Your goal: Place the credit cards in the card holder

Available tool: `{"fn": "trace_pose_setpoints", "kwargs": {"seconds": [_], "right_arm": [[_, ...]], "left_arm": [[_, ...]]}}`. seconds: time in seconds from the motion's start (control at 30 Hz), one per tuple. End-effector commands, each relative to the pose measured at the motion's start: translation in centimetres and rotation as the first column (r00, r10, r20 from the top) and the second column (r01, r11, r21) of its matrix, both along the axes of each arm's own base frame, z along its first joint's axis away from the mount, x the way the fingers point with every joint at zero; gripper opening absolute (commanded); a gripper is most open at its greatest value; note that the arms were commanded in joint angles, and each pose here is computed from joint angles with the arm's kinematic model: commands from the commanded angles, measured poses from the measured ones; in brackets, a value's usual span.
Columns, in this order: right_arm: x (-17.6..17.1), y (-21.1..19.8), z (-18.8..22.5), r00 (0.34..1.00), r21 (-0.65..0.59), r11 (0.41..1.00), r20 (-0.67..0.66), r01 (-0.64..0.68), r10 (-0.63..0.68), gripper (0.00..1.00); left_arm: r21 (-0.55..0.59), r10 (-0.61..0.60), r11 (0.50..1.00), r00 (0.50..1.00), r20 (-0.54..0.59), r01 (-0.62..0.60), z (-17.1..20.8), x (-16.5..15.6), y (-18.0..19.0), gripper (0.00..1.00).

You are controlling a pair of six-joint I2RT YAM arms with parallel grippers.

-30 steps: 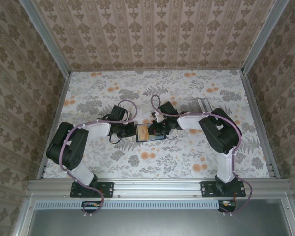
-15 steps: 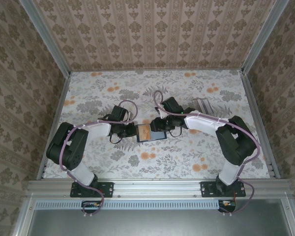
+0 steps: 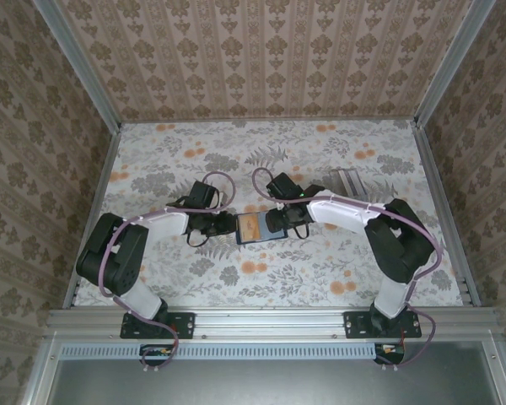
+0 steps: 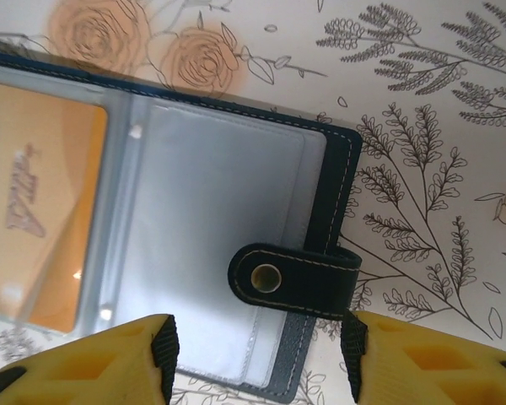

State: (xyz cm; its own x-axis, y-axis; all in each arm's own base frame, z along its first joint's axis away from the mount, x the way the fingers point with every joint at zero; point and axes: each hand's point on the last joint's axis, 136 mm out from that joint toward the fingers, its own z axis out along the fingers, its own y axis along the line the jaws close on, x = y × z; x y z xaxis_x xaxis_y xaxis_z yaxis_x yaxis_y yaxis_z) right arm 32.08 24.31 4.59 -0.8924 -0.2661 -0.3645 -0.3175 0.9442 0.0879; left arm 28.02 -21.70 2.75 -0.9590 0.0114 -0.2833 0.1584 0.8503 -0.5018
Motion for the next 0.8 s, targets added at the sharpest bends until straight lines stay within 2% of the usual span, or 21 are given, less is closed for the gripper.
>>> {"fn": "trace_pose_setpoints", "kwargs": {"seconds": [0.0,0.13,0.23,0.47,0.77], "right_arm": [[0.0,-0.6,-1.2,1.0,-0.076,0.997,-0.016,-0.018,0.017,0.58],[0.6,-0.2,-2.1,1.0,-0.089,0.996,-0.012,-0.018,0.017,0.6],[0.9,-0.1,-2.4,1.0,-0.089,0.996,-0.012,-0.008,0.007,0.57],[0.3,2.2,-2.2,0.999,0.049,0.998,-0.041,-0.032,0.034,0.37],[-1.0,5.7,-2.0,0.991,0.254,0.966,-0.107,-0.056,0.086,0.28]], "left_arm": [[-0.014,-0.027,1.0,1.0,-0.008,0.026,0.2,-0.9,0.0,0.28],[-0.023,-0.024,0.999,1.0,-0.002,0.024,0.1,-0.8,-0.2,0.29],[-0.041,-0.022,0.999,1.0,0.002,0.022,0.2,-0.6,-0.5,0.3],[-0.08,-0.017,0.997,1.0,0.006,0.018,0.6,-0.1,-1.0,0.3],[-0.167,0.004,0.986,0.999,0.053,0.005,2.7,0.8,-1.6,0.3]]}}
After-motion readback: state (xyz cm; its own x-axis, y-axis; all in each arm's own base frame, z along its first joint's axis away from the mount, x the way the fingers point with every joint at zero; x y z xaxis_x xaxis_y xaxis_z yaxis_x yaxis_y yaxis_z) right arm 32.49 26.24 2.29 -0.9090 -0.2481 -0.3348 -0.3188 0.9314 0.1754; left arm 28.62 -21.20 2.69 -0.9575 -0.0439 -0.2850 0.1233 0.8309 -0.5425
